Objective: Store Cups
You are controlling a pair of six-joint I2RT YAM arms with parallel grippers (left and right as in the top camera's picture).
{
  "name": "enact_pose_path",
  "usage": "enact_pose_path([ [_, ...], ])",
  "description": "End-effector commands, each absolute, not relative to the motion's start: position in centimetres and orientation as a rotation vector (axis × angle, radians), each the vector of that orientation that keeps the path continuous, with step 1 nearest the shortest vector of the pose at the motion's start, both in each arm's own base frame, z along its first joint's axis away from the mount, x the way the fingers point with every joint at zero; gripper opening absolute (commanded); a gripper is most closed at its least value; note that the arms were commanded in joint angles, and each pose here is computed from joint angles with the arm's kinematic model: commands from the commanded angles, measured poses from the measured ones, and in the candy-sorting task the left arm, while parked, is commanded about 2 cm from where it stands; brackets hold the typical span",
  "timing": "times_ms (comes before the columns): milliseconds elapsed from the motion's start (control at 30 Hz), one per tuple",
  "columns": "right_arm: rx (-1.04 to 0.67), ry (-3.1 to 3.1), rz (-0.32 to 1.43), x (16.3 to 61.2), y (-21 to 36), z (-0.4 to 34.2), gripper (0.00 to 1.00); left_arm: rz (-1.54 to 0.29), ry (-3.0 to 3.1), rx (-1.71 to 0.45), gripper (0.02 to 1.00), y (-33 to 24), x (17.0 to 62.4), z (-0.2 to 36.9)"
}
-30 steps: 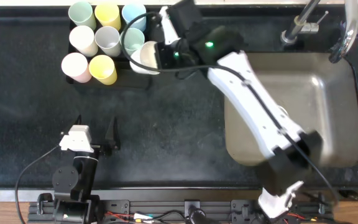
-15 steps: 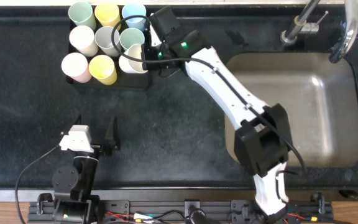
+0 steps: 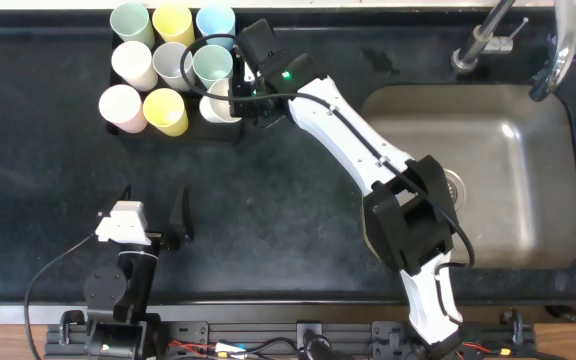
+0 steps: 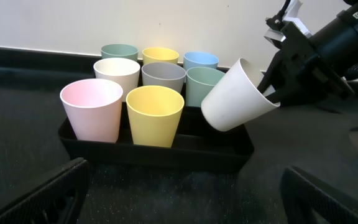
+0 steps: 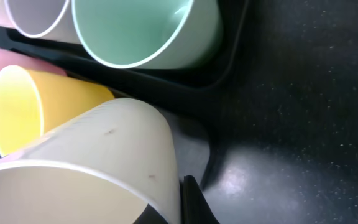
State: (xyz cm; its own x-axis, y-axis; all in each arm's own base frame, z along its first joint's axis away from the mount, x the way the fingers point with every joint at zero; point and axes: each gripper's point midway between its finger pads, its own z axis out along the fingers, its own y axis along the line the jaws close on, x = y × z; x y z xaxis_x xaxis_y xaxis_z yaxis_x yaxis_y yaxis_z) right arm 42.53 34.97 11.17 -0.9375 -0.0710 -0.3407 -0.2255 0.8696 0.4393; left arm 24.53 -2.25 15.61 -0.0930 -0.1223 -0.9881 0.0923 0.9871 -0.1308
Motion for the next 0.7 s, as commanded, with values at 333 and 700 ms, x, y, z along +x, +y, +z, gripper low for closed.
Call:
enact_pose_path([
  [333,-0.238,2.784,0.639,42.0,35.4,8.7,0.042,-0.176,1.651,-0.038,1.0,-2.0,24.5,15.6],
  [700,-0.248,2.788,0.616,41.8,35.4,8.4,0.406,-0.176,1.651,-0.038,1.0,-2.0,24.5,15.6],
])
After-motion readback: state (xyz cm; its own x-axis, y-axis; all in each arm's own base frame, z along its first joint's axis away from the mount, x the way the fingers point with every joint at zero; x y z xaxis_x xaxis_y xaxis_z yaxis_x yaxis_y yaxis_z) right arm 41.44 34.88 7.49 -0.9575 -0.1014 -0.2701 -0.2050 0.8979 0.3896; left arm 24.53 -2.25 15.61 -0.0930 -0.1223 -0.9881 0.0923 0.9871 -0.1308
